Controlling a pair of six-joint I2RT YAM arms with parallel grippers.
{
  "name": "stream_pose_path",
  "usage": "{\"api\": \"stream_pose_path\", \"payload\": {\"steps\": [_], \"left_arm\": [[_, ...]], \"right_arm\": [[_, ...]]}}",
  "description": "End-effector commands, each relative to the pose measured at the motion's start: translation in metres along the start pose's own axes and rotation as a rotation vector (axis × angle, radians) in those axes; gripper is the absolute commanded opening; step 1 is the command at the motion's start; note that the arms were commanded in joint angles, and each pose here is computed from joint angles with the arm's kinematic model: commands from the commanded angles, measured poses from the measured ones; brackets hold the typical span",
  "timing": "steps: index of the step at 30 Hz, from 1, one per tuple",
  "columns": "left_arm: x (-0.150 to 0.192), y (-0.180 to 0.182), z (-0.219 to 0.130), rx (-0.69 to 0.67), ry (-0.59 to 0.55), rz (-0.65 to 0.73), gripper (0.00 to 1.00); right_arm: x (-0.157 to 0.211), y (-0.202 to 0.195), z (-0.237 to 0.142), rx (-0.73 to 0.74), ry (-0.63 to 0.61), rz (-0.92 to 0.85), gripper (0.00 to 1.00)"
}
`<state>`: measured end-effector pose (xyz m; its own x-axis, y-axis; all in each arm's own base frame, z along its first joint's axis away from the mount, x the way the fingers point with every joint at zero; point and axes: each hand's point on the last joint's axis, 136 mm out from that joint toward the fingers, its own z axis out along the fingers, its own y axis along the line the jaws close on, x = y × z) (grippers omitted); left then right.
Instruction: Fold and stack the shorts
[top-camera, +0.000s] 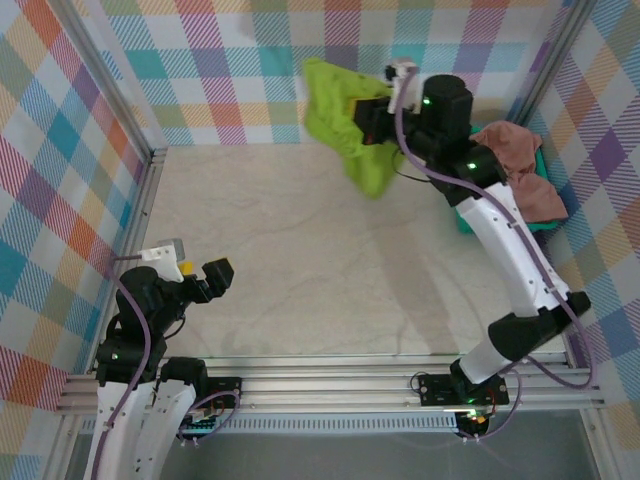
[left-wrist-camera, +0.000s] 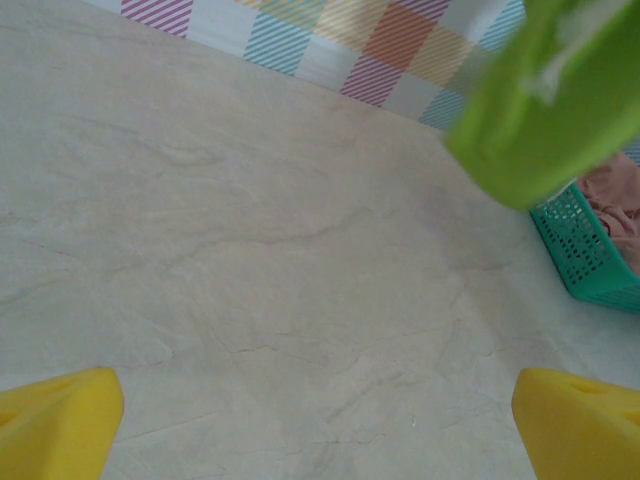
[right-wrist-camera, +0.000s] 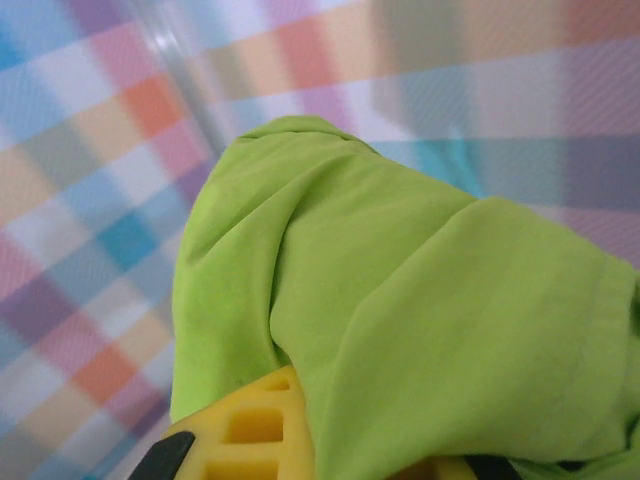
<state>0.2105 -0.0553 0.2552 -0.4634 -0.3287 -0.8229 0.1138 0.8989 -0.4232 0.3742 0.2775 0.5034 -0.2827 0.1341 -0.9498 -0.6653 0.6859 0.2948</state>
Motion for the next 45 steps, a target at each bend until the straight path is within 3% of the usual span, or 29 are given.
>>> {"api": "stream_pose_path", "payload": {"steps": [1,5,6,7,8,9,10,14,20,25,27,30,34,37,45], "left_arm": [[-0.003,-0.001,-0.002,0.006,-0.023,0.027,1.00],[-0.004,0.000,-0.003,0.001,-0.026,0.027,1.00],[-0.004,0.000,-0.003,0.000,-0.026,0.027,1.00],[-0.003,0.000,-0.003,0.000,-0.026,0.025,1.00],[-0.004,0.000,-0.003,0.002,-0.030,0.026,1.00],[-0.004,-0.001,-0.004,0.007,-0.031,0.027,1.00],[-0.005,-0.003,-0.004,0.014,-0.034,0.027,1.00],[-0.006,-0.009,-0.003,0.051,-0.031,0.000,1.00],[-0.014,-0.022,0.015,0.112,0.025,-0.136,1.00],[-0.005,-0.041,0.058,0.159,0.218,-0.178,1.00],[0.001,-0.055,0.077,0.135,0.293,-0.087,1.00],[0.007,-0.084,0.108,0.053,0.373,0.162,0.99],[0.035,-0.125,0.164,-0.033,0.546,0.423,0.91],[0.056,-0.145,0.207,-0.124,0.623,0.584,0.87],[0.109,-0.163,0.288,-0.278,0.727,0.796,0.82]], "right_arm": [[-0.007,0.059,0.005,-0.197,0.006,-0.093,0.00],[0.025,0.043,0.035,-0.171,0.080,-0.098,0.02],[0.042,0.034,0.044,-0.152,0.120,-0.111,0.08],[0.061,0.023,0.053,-0.132,0.163,-0.119,0.16],[0.077,0.012,0.058,-0.104,0.198,-0.117,0.30],[0.097,-0.002,0.064,-0.071,0.236,-0.115,0.55],[0.113,-0.017,0.066,-0.032,0.259,-0.114,0.69],[0.157,-0.059,0.050,0.094,0.284,-0.094,0.86],[0.214,-0.065,0.011,0.133,0.361,0.014,0.89],[0.270,-0.087,-0.016,0.240,0.438,0.087,0.90],[0.281,-0.097,-0.032,0.299,0.431,0.122,0.91],[0.294,-0.114,-0.059,0.359,0.421,0.266,0.94],[0.311,-0.141,-0.098,0.423,0.382,0.485,0.94],[0.323,-0.153,-0.123,0.474,0.357,0.545,0.94],[0.343,-0.152,-0.152,0.497,0.370,0.568,0.94]]}}
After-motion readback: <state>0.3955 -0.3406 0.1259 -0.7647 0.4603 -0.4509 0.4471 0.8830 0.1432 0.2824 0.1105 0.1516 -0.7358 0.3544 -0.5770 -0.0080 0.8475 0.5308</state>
